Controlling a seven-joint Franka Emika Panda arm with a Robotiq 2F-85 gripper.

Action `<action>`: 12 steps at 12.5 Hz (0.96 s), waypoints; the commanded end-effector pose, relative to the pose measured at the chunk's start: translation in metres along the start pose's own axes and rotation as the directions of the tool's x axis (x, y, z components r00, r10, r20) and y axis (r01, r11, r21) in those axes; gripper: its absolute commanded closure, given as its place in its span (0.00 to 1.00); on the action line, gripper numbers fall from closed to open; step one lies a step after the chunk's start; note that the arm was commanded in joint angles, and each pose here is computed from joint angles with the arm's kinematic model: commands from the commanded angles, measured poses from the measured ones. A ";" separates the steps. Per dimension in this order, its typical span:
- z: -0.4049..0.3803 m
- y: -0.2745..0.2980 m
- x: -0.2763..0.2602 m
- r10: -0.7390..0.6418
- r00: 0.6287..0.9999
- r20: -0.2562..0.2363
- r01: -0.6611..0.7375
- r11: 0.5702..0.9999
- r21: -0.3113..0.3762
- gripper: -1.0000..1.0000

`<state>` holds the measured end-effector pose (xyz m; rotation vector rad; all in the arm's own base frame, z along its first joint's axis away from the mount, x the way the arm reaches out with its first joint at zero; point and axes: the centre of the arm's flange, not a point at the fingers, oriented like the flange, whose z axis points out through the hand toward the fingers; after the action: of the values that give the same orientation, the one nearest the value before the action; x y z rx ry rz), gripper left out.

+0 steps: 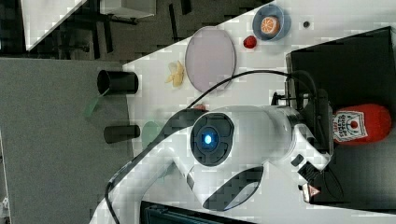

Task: Pick Ketchup from oven and place it on table.

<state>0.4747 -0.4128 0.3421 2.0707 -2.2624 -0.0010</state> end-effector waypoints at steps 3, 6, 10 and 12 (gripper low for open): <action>-0.189 -0.013 -0.076 -0.209 0.971 0.117 0.198 0.975 0.099 0.37; -0.206 -0.048 -0.187 -0.405 0.906 0.125 0.393 0.913 0.113 0.37; -0.174 -0.078 -0.320 -0.601 0.789 0.129 0.597 0.799 0.073 0.37; -0.138 -0.080 -0.350 -0.668 0.742 0.058 0.669 0.743 0.004 0.37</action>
<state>0.5991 -0.0646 0.5111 2.8321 -1.4700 0.0256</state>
